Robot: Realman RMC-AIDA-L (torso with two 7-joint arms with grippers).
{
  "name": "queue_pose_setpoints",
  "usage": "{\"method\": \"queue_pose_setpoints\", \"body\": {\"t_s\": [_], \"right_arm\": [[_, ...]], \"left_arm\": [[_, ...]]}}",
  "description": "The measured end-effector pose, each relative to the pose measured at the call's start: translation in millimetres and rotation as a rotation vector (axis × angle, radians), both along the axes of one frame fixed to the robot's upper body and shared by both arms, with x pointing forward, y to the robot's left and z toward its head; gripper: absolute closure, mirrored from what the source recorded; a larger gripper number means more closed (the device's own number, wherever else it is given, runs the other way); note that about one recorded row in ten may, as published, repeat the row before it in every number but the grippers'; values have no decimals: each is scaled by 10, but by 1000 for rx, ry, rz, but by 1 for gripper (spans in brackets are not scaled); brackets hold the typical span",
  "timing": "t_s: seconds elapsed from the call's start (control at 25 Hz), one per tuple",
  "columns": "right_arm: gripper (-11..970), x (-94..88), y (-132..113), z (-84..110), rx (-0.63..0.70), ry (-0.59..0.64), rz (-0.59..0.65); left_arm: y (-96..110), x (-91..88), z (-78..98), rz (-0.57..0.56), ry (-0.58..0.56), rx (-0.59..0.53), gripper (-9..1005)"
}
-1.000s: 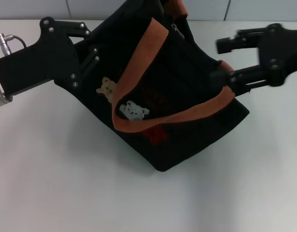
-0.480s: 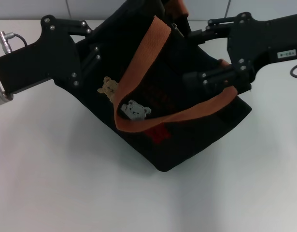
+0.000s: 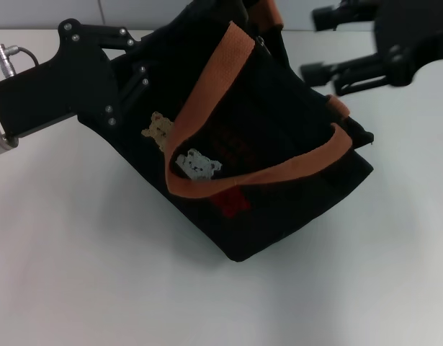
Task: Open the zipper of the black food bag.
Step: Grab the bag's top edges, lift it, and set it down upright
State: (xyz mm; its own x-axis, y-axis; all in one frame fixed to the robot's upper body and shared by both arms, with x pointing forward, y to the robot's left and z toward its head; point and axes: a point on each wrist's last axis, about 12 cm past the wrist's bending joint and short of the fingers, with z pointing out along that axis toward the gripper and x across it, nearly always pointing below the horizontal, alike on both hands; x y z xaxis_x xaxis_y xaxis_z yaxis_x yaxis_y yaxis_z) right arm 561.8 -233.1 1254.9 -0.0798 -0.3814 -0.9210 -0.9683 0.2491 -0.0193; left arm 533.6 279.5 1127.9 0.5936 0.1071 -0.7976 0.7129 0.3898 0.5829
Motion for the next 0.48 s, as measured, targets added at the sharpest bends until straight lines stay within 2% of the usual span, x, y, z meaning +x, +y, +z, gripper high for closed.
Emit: {"method": "queue_pose_setpoints", "body": {"t_s": [0.12, 0.24, 0.48], "right_arm": [[207, -1, -182, 70, 23, -8, -53], [209, 3, -221, 78, 19, -27, -74], [212, 47, -79, 16, -21, -65, -67]], "left_arm": [[4, 0, 2, 1, -1, 0, 896], [4, 6, 8, 0, -3, 1, 896], [-6, 17, 18, -3, -6, 1, 896]]}}
